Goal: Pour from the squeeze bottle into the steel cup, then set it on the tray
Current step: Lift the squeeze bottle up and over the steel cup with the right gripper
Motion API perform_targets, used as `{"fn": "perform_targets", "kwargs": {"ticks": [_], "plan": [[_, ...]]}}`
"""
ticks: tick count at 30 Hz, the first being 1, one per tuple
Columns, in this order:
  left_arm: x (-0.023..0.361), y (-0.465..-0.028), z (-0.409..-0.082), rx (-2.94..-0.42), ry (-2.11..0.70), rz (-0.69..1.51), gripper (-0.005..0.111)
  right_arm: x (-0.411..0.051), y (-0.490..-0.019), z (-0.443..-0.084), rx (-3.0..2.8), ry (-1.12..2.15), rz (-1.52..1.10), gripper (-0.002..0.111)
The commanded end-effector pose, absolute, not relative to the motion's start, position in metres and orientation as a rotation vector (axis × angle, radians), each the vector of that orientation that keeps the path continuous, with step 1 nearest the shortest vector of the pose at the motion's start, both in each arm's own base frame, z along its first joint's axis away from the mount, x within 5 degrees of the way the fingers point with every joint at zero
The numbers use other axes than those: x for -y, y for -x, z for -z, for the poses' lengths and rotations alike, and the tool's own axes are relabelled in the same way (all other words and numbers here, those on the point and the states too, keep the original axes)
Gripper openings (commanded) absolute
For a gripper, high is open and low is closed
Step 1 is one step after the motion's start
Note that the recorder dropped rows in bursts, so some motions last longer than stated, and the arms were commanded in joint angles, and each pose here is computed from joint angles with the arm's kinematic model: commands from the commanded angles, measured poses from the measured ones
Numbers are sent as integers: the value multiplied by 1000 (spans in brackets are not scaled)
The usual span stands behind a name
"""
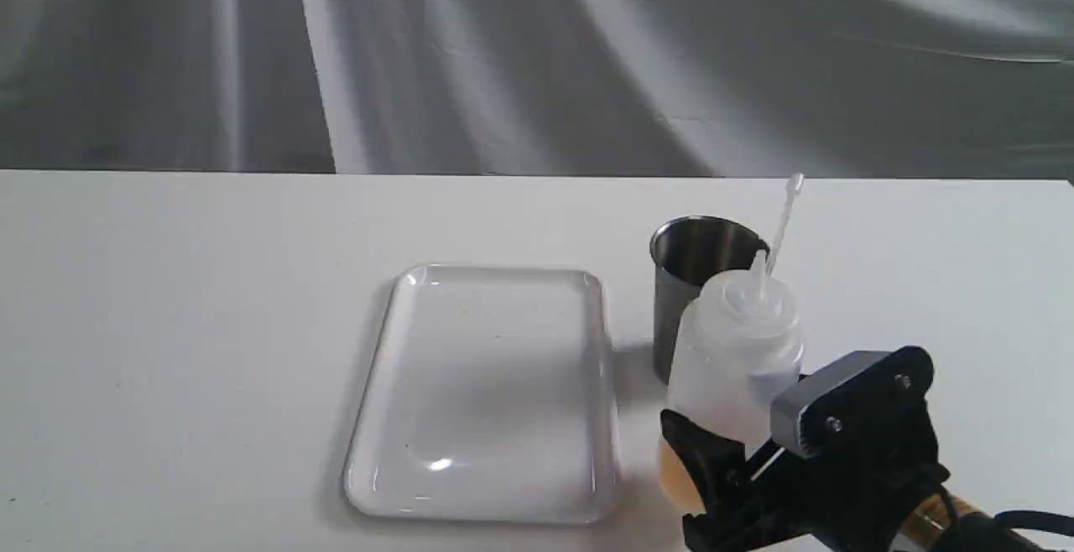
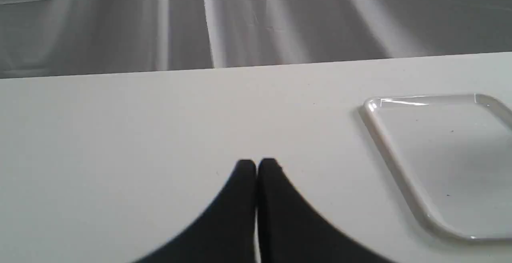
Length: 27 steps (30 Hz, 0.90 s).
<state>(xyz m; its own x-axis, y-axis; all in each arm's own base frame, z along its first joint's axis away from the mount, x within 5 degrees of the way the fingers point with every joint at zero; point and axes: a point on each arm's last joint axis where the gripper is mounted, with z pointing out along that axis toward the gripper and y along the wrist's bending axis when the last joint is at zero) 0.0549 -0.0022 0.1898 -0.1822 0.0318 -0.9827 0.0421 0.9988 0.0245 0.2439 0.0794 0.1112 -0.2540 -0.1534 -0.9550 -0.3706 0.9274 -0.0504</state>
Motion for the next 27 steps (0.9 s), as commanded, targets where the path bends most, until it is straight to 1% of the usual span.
{"fn": "perform_targets", "kwargs": {"ticks": [1, 4, 11, 22, 27], "plan": [[3, -55, -189, -1749, -56, 16, 0, -76, -243, -136, -1769, 345, -191, 0], [3, -55, -189, -1749, -56, 16, 0, -72, -241, -154, -1749, 328, -164, 0], [3, -55, -189, -1749, -56, 16, 0, -61, -229, -208, -1640, 280, -77, 0], [3, -55, -189, -1749, -54, 18, 0, -66, -225, -293, -1600, 477, 3, 0], [3, -55, -189, -1749, -57, 16, 0, -58, -230, -320, -1655, 478, 17, 0]]}}
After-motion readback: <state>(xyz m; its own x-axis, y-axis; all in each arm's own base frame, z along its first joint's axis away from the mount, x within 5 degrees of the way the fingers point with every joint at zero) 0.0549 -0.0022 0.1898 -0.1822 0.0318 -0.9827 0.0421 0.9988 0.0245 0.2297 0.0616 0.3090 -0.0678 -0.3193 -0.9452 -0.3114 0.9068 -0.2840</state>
